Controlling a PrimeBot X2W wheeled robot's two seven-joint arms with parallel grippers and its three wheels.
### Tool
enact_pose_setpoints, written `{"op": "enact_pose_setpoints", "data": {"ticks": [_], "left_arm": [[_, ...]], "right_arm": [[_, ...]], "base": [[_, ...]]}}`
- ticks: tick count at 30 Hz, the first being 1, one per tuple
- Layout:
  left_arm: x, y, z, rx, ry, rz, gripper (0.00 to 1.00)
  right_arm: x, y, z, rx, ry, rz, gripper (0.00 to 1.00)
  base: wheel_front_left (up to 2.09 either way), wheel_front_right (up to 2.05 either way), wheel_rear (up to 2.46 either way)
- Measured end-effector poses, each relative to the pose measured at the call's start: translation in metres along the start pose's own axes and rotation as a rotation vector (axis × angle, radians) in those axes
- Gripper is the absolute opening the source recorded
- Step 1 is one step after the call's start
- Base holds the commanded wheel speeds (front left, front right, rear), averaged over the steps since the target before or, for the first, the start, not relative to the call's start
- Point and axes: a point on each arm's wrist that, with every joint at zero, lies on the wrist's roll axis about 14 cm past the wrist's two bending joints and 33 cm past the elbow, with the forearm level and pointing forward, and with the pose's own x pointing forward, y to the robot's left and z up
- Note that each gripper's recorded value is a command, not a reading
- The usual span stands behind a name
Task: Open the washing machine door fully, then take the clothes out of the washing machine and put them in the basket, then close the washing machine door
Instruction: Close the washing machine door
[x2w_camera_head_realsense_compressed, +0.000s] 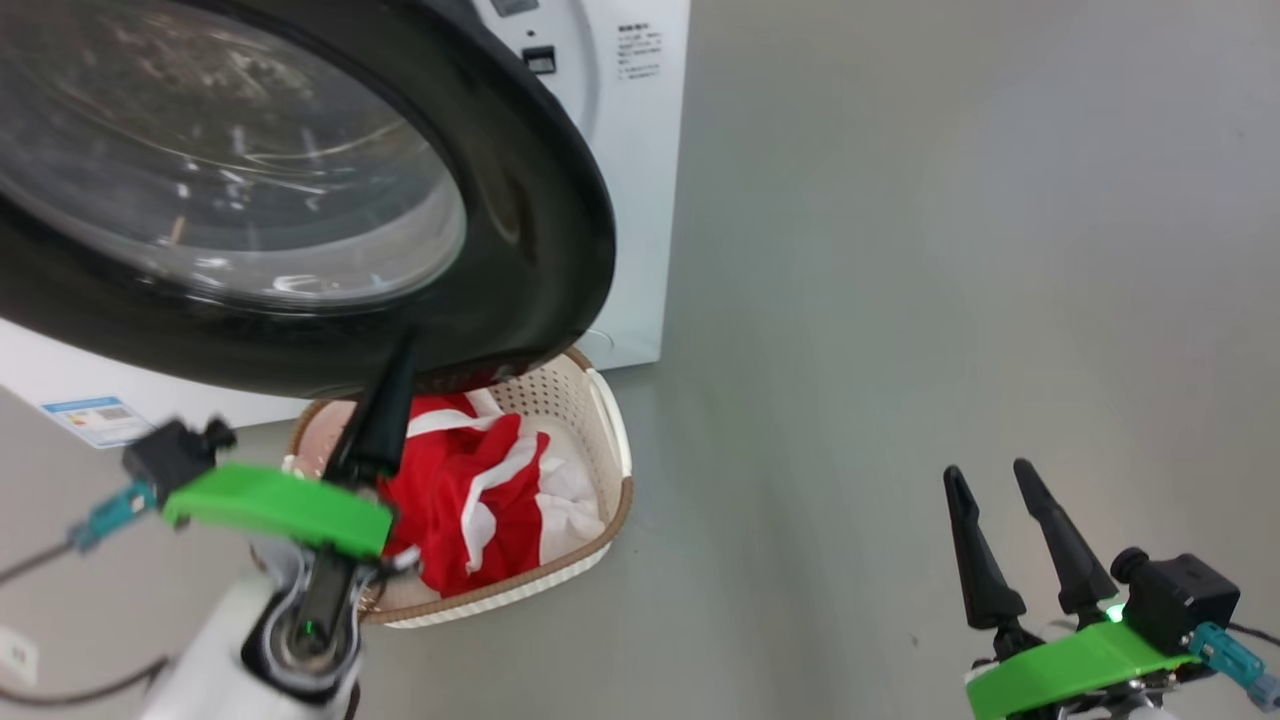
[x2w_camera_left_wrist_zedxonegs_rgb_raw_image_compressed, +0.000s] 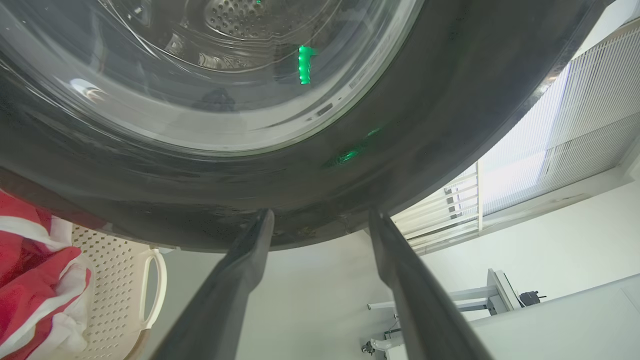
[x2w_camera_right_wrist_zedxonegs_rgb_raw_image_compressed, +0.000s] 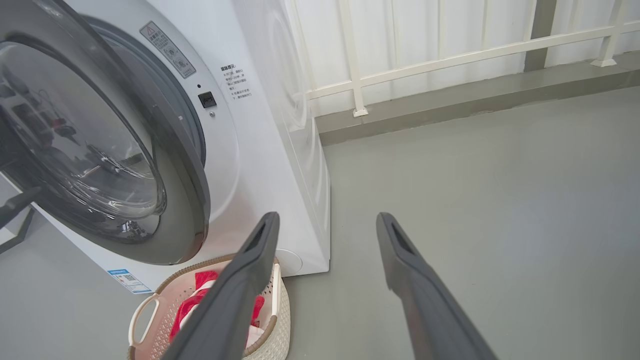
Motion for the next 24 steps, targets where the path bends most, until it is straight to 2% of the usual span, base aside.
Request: {"op": "enact_pose_setpoints", "data": {"ticks": [11, 20, 24], "left_arm": [[-0.066, 0.051, 0.007, -0.005, -0.057, 0.163, 1.0], [-0.117, 0.078, 0.025, 0.065, -0.141, 0.254, 1.0], [-0.136, 0.083, 0.03, 0.136, -0.157, 0.275, 1.0]], "right_arm": [[-0.007, 0.007, -0.007, -0.006, 0.02, 0.025, 1.0], [-0.008, 0.018, -0.007, -0.025, 0.021, 0.064, 1.0], [-0.01, 0.019, -0.009, -0.026, 0.029, 0.07, 1.0]], "base": [[0.0, 0.0, 0.0], [0.0, 0.0, 0.0], [0.0, 0.0, 0.0]]}}
